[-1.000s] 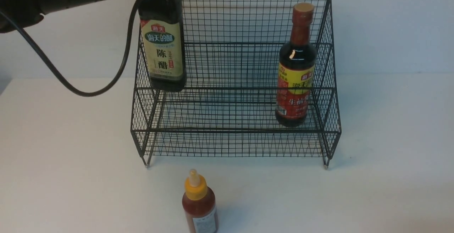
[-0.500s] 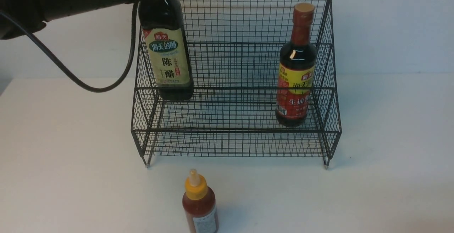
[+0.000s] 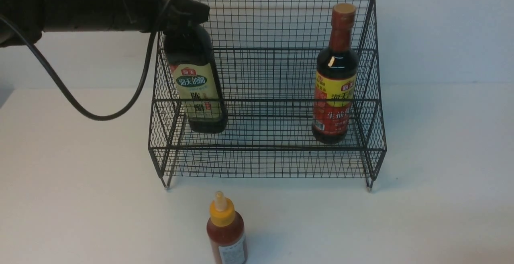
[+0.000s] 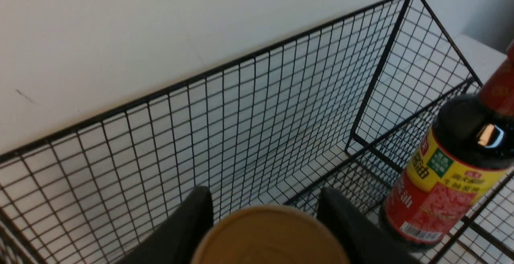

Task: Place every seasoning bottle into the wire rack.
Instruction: Use the left arm to put the condiment bottle back on the shelf, then use the left arm to grab the condiment bottle closest to it, then use the left arm to put the condiment bottle back on the shelf

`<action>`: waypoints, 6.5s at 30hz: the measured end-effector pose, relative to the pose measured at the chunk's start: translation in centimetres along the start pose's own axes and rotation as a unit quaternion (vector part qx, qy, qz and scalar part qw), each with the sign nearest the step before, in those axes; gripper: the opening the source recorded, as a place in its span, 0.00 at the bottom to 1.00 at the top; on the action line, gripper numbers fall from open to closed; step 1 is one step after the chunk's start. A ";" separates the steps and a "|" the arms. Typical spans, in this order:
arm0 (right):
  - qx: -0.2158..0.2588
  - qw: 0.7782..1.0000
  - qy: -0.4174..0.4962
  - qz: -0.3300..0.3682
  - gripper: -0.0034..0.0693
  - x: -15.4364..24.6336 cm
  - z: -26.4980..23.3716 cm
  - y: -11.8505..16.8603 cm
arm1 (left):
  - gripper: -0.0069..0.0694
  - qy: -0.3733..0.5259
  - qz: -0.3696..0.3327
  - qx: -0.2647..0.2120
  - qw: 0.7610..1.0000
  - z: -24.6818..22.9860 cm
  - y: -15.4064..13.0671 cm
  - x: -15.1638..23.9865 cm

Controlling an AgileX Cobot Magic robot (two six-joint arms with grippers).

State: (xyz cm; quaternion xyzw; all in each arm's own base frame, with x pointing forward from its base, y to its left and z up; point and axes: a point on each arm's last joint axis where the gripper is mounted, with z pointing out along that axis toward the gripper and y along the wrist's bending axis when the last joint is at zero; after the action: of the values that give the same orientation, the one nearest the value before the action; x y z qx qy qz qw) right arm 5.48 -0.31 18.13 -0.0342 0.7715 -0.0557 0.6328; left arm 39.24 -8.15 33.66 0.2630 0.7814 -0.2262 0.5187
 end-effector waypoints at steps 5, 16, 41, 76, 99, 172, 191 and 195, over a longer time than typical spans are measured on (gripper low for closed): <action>0.000 1.000 0.000 0.000 0.03 0.0 0.0 0.0 | 0.49 0.015 0.012 0.009 1.000 0.0 -0.2 0.3; 0.000 1.000 0.000 0.000 0.03 0.0 0.0 0.0 | 0.49 0.030 0.010 0.010 0.999 0.8 0.3 1.2; 0.000 1.000 0.000 0.000 0.03 0.0 0.0 0.0 | 0.83 0.006 -0.040 0.005 0.999 1.9 1.0 1.4; 0.000 1.000 0.000 0.000 0.03 0.0 0.0 0.0 | 0.09 0.158 -0.026 0.008 0.987 -17.2 -10.8 -4.0; 0.000 1.000 0.000 0.002 0.03 0.0 0.0 0.0 | 0.21 0.218 -0.243 0.050 0.944 -17.9 -14.8 8.6; 0.000 1.000 0.001 0.005 0.03 0.0 0.0 0.0 | 0.47 0.342 -0.059 0.000 0.938 -3.5 -17.2 13.3; 0.000 1.000 0.001 0.005 0.03 0.0 0.0 0.0 | 0.47 0.240 0.035 -0.187 0.952 -7.9 -13.8 -1.3; 0.000 1.000 0.001 0.005 0.03 0.0 0.0 0.0 | 0.47 0.247 -0.003 -0.218 0.944 -6.7 -12.0 -0.8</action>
State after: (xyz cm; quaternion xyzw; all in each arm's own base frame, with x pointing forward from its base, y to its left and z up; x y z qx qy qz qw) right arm 5.48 -0.31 18.11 -0.0300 0.7723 -0.0523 0.6324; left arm 27.14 -13.25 37.78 0.1891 0.9159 0.0202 0.3535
